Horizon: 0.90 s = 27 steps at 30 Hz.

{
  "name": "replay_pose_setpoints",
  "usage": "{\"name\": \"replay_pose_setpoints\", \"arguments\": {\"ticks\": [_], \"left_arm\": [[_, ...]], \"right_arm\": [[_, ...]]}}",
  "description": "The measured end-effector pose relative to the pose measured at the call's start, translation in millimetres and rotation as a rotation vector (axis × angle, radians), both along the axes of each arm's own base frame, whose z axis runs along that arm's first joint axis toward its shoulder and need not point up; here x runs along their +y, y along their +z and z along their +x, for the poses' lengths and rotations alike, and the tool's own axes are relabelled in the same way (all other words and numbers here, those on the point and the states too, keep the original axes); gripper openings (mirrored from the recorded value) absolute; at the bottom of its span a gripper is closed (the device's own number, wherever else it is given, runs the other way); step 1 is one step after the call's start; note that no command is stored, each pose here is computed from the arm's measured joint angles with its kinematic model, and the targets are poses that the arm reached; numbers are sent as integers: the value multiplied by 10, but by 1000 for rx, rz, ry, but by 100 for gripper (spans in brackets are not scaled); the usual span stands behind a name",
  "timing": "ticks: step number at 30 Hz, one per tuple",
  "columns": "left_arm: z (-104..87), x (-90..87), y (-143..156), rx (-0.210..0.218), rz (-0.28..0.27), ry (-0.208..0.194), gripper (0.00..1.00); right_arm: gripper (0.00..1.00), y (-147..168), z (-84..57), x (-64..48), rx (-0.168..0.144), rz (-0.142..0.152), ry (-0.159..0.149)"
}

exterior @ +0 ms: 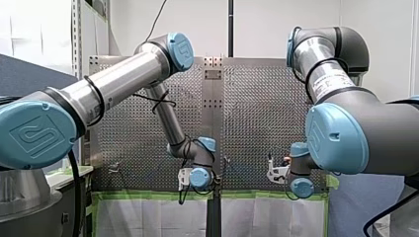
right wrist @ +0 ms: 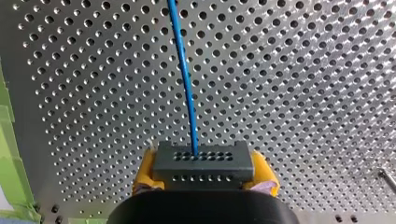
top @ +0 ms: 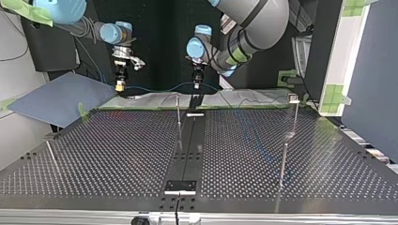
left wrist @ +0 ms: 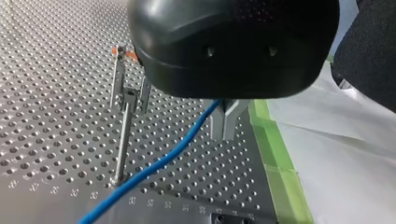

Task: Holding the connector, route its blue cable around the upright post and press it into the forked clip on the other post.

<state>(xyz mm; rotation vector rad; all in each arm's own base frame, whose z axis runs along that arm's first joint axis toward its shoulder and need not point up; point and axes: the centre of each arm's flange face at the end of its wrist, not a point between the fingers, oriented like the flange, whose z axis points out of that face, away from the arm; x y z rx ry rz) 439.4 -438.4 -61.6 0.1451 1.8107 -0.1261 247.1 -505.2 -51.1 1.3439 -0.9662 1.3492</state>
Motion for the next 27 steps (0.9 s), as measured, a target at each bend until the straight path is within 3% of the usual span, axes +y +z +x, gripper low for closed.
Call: {"name": "replay_pose_setpoints", "arguments": {"ticks": [13, 27], "left_arm": [[156, 14, 231, -12, -11, 15, 0], [265, 23, 286, -25, -24, 24, 0]], "right_arm": [[0, 15, -26, -42, -5, -9, -4], [0, 24, -54, -78, -1, -14, -10]]}}
